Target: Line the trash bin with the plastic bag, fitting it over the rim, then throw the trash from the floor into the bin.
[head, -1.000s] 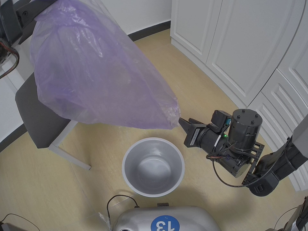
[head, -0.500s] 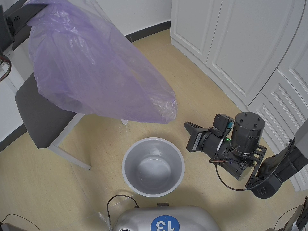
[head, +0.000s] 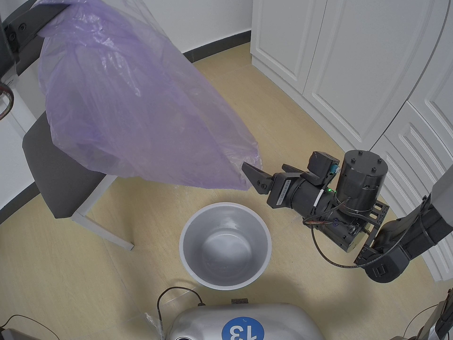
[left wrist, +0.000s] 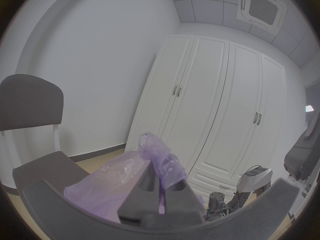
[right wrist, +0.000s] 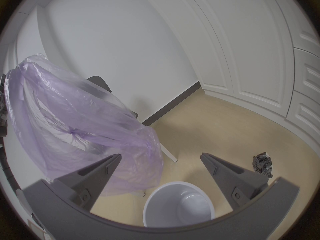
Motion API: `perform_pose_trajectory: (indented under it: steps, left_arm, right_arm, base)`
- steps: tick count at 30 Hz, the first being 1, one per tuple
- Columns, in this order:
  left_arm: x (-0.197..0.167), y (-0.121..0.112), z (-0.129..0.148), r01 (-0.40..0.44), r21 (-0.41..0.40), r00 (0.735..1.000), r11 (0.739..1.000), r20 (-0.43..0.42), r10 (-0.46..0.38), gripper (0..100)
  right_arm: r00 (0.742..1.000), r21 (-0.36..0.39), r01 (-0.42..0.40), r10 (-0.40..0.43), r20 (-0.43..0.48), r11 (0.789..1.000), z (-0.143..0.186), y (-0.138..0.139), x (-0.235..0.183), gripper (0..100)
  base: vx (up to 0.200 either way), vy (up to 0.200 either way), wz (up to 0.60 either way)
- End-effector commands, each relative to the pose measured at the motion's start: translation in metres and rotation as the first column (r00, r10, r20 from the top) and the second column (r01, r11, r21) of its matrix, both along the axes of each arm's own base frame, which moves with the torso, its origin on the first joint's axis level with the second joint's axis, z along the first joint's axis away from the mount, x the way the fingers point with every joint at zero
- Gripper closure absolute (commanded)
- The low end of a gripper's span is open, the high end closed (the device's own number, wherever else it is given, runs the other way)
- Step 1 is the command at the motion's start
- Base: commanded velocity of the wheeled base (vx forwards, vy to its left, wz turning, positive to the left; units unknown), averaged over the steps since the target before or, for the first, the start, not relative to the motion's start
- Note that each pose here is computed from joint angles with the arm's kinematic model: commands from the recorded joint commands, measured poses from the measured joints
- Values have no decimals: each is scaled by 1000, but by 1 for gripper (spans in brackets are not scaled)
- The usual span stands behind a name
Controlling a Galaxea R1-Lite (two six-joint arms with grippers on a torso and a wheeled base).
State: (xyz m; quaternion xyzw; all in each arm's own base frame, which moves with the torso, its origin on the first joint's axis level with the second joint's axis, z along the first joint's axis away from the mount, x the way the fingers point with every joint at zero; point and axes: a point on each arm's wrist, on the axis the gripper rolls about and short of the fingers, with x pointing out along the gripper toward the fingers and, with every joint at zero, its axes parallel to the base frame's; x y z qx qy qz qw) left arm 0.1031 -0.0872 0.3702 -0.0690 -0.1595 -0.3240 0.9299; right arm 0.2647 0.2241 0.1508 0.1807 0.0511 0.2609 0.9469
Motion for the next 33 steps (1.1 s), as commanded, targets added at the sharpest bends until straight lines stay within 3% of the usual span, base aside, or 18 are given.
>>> perform_pose_trajectory:
  steps: [1, 6, 7, 12, 18, 28, 31, 33]
  left_arm:
    - [3, -3, -1, 3, 5, 1000, 1000, -5, -3, 100]
    - [2, -2, 1, 3, 1, 1000, 1000, 0, -3, 100]
    - [2, -2, 1, 3, 1, 1000, 1000, 0, -3, 100]
    - [2, -1, 0, -1, 3, 1000, 1000, -2, 1, 100]
    - [4, -1, -15, -18, 33, 999, 999, -39, 19, 100]
    - [5, -1, -67, -37, 148, 984, 988, -169, 62, 100]
    - [6, -1, -81, -45, 183, 975, 982, -207, 83, 100]
    - [9, 1, -90, -62, 209, 966, 976, -233, 111, 100]
  right_arm:
    - [1000, -7, -10, 9, -12, 1000, -10, 9, 12, 0]
    - [999, -12, -5, 4, -36, 1000, -26, 18, 26, 0]
    - [999, -15, -5, 4, -39, 1000, -28, 19, 27, 100]
    - [999, -15, 1, -2, -37, 1000, -27, 17, 27, 100]
    - [999, 19, 23, -23, 39, 1000, 14, -1, 12, 100]
    - [994, -125, 94, -86, 65, 988, 44, -40, -36, 100]
    - [987, -230, 137, -114, 111, 963, 40, -57, -42, 100]
    - [982, -238, 158, -127, 140, 958, 41, -65, -47, 100]
  base:
    - [0, 0, 0]
    - [0, 0, 0]
    - [0, 0, 0]
    - [0, 0, 0]
    - [0, 0, 0]
    - [0, 0, 0]
    - [0, 0, 0]
    - [0, 0, 0]
